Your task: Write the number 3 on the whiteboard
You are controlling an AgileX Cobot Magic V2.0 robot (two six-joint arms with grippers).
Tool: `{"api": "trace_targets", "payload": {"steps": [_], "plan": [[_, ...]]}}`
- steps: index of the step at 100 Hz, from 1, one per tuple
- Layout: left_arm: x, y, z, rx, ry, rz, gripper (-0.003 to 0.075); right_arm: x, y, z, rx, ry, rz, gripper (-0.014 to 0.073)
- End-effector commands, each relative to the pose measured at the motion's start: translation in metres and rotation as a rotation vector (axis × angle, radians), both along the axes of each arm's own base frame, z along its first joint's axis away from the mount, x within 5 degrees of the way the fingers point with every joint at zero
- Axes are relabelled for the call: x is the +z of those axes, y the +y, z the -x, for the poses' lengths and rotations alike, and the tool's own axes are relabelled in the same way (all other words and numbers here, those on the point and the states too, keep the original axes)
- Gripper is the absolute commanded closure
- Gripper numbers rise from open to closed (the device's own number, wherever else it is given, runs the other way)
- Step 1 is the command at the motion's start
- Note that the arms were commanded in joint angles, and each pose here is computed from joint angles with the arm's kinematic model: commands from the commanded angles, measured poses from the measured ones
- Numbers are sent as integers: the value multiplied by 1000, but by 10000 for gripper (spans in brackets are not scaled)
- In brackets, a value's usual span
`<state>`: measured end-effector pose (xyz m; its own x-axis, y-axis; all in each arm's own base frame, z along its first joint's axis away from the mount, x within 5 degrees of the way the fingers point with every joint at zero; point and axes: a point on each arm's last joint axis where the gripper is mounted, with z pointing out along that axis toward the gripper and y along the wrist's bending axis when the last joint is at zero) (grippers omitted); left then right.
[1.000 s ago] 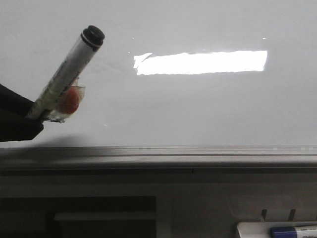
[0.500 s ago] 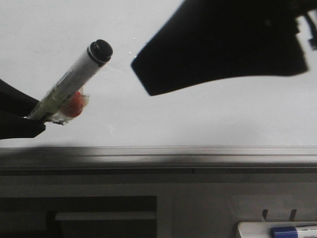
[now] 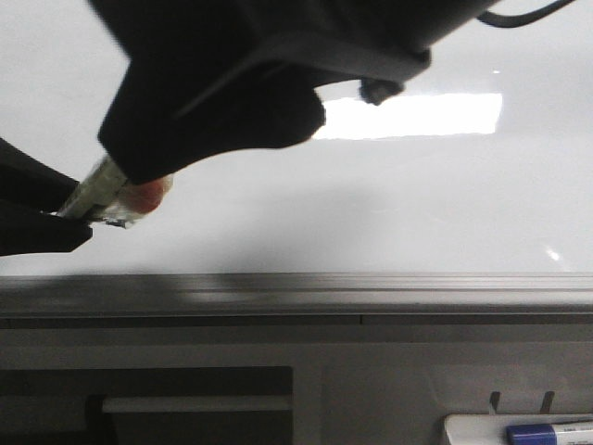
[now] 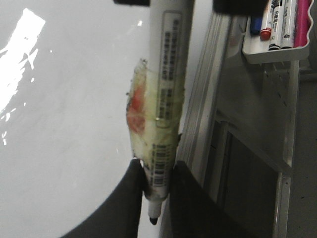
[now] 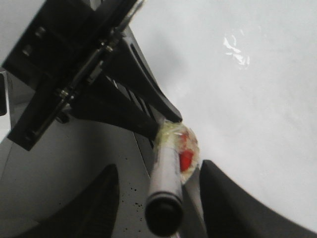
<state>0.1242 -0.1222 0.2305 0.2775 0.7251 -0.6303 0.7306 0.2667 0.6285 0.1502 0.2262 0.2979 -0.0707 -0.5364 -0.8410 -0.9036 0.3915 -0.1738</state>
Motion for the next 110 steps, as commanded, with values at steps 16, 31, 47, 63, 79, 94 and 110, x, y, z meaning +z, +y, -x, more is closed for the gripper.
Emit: {"api": "trace_targets", "payload": {"steps": [16,31,47,63,79,94,110], "plan": [[13,-6,0,-34,-33,77,741,13,16,-8,-11,-84,-80,268],[13,-6,0,-34,-33,77,741,12,16,-8,-9,-77,-72,270],[13,-6,0,-34,-33,77,741,11,16,-7,-7,-74,-68,464],[13,-5,-1,-21,-25,74,741,12,16,-8,-9,-76,-72,657],[13,-5,0,-28,-28,81,673,12,16,-8,-8,-79,-70,657],[18,-3,2,-17,-36,107,396,13,15,-8,-11,-86,-72,657],[33,13,11,77,-19,217,272,29,0,-11,-51,-122,-119,657]]}}
